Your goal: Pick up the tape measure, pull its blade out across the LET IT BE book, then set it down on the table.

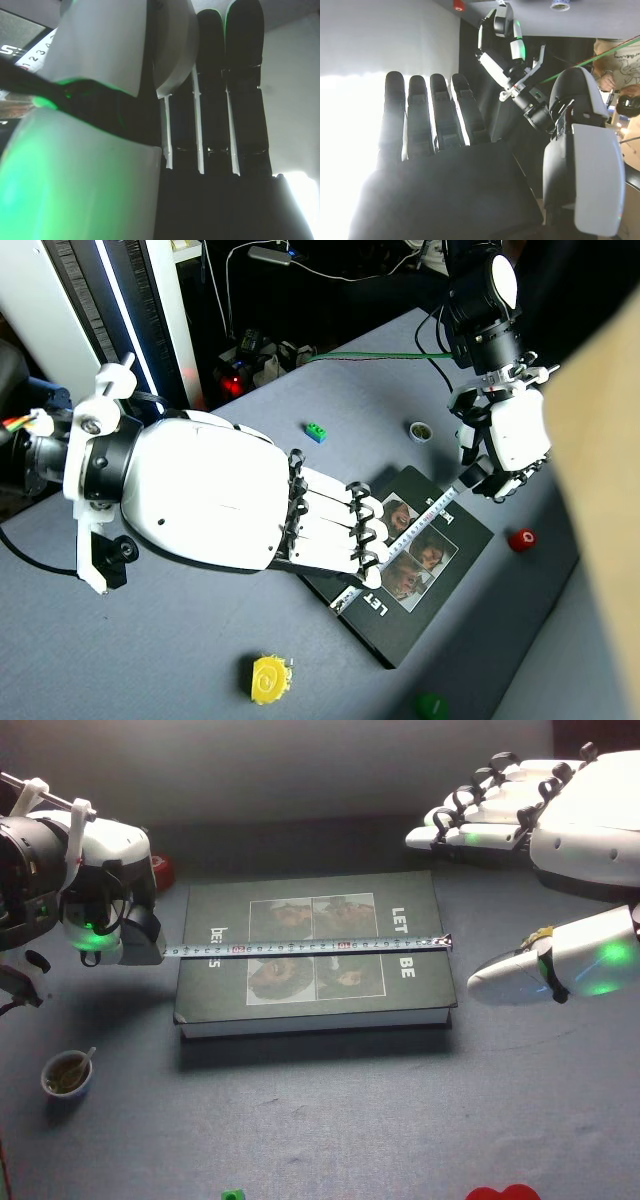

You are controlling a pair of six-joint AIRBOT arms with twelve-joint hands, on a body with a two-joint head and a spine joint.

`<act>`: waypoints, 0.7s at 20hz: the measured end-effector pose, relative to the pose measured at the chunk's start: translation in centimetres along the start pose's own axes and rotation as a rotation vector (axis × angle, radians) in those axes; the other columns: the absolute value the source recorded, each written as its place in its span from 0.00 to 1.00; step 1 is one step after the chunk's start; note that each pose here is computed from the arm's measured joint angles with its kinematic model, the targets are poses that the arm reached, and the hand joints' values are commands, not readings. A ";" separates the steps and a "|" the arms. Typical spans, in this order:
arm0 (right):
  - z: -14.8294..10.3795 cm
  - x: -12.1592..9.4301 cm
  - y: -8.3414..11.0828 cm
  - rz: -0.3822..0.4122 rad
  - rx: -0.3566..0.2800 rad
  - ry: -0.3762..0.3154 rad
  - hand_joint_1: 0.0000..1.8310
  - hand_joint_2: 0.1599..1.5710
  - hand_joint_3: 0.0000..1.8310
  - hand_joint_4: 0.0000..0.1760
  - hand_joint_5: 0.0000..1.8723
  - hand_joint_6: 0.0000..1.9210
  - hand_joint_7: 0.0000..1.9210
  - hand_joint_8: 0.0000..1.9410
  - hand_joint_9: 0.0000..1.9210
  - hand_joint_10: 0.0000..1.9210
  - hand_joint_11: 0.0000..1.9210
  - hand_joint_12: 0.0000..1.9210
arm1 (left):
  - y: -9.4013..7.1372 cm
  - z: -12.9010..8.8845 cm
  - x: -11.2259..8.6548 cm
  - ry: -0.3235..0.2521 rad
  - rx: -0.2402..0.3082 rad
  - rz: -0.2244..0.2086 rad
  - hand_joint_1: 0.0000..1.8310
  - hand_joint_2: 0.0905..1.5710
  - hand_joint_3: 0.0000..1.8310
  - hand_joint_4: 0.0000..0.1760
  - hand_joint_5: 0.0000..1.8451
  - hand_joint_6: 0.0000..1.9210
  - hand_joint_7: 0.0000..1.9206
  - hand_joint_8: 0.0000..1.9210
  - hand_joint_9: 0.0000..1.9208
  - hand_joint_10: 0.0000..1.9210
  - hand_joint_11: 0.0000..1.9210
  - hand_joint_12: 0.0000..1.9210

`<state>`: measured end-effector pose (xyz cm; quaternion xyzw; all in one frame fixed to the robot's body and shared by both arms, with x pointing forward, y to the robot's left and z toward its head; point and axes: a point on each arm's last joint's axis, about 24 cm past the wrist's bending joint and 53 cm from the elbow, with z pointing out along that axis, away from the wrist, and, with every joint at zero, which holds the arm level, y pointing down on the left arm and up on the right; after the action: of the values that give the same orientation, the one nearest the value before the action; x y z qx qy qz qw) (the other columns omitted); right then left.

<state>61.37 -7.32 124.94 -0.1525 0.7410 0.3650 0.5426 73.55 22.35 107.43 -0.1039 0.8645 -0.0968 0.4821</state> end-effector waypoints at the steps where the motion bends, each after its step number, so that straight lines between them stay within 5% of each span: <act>1: 0.0 0.0 0.0 -0.003 0.002 0.000 0.06 0.64 0.00 0.00 0.03 0.00 0.03 0.00 0.03 0.00 0.00 0.23 | 0.0 0.0 0.0 0.001 0.000 0.000 0.75 0.69 0.00 0.00 0.52 0.42 0.51 0.56 0.46 0.65 0.46 0.54; 14: 0.0 0.2 0.3 -0.028 -0.001 0.002 0.06 0.64 0.00 0.00 0.04 0.00 0.04 0.00 0.03 0.00 0.00 0.24 | -2.3 -0.5 0.2 0.003 0.037 -0.002 0.75 0.68 0.00 0.00 0.53 0.39 0.52 0.55 0.48 0.63 0.48 0.51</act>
<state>61.14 -7.09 124.92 -0.1635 0.7390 0.3576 0.5470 73.23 20.09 108.12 -0.0956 0.8631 -0.1137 0.4826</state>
